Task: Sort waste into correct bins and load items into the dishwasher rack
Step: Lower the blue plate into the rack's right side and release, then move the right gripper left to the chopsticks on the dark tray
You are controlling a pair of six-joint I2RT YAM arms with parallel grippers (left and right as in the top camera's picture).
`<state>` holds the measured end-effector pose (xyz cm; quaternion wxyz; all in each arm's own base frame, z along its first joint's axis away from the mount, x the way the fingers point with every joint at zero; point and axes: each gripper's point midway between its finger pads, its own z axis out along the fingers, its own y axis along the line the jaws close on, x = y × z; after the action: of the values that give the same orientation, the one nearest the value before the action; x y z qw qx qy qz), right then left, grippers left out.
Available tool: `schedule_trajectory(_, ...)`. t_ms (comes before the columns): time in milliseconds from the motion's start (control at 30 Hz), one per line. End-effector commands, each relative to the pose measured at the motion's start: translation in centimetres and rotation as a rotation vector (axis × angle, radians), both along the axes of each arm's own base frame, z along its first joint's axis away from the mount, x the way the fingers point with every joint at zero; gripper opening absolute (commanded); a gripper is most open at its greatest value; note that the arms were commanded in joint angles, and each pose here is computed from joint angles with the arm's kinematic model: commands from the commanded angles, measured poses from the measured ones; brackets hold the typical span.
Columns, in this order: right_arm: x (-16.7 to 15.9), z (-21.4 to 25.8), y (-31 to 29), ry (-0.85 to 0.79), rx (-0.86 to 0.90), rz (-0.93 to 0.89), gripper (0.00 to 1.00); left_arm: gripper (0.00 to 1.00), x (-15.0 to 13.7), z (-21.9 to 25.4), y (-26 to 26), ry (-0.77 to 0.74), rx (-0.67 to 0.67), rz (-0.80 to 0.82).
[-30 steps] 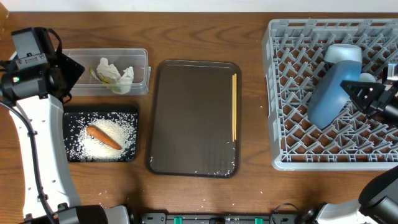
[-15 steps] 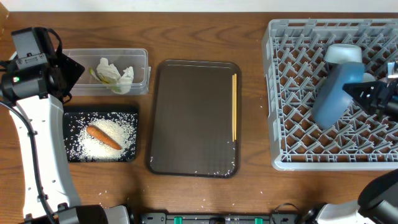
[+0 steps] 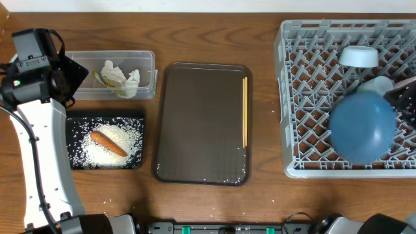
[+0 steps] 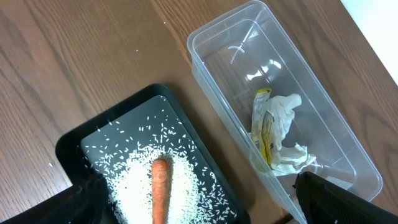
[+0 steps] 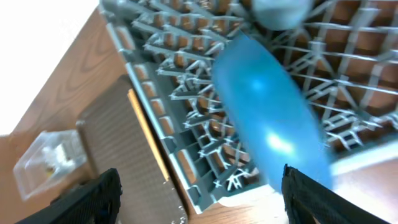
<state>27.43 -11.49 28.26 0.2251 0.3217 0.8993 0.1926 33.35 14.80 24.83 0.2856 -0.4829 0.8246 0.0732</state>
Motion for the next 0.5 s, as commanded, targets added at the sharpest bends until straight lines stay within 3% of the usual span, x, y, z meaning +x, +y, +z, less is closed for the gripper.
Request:
schedule_trajectory(0,-0.9,0.0,-1.8,0.054,-0.056,-0.128,0.81,0.98,0.0,0.1,0.3,0.001,0.005,0.008)
schedule_trajectory(467,-0.8,1.2,0.5,0.028,-0.099,-0.075,0.78,0.98,0.0,0.1,0.3,0.001,0.005,0.008)
